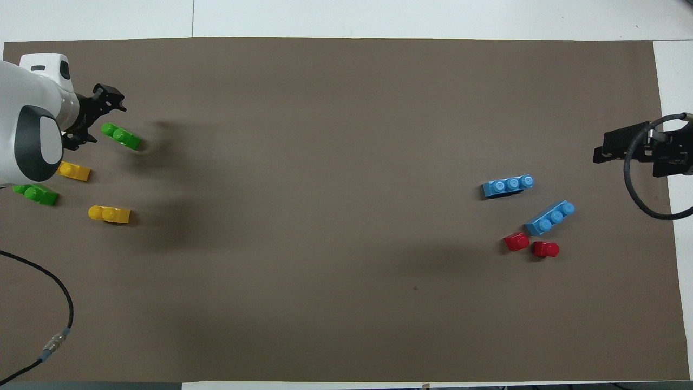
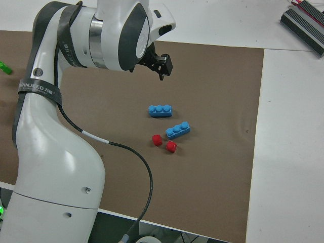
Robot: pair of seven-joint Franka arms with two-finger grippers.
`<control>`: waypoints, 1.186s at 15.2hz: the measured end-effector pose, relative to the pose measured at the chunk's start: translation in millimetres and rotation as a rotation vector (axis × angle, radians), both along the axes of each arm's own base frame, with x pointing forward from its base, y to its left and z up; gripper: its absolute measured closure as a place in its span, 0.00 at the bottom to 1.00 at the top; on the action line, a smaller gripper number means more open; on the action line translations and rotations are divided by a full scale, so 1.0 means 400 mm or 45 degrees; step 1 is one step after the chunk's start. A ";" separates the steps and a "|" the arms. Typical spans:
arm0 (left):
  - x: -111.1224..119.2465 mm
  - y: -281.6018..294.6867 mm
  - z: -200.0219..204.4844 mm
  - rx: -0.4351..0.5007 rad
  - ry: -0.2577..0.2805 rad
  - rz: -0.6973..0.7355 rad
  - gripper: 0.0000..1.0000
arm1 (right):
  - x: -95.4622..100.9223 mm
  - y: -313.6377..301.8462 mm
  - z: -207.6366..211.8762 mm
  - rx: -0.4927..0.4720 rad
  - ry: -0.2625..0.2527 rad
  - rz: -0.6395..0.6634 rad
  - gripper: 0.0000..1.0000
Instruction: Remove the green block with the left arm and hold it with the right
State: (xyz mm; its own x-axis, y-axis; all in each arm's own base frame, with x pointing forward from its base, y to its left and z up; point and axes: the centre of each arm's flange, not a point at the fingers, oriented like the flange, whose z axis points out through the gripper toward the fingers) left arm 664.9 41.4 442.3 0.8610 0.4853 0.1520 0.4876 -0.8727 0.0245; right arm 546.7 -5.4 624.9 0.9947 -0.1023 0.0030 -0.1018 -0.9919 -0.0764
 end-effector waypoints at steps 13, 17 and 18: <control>-0.303 -0.110 0.411 -0.010 0.239 -0.551 0.00 | -0.002 -0.015 -0.017 -0.080 0.017 0.092 0.00; -0.311 -0.118 0.414 -0.007 0.250 -0.635 0.00 | -0.003 -0.015 -0.018 -0.080 0.023 0.103 0.00; -0.311 -0.120 0.413 -0.007 0.250 -0.643 0.00 | -0.005 -0.015 -0.019 -0.079 0.030 0.104 0.00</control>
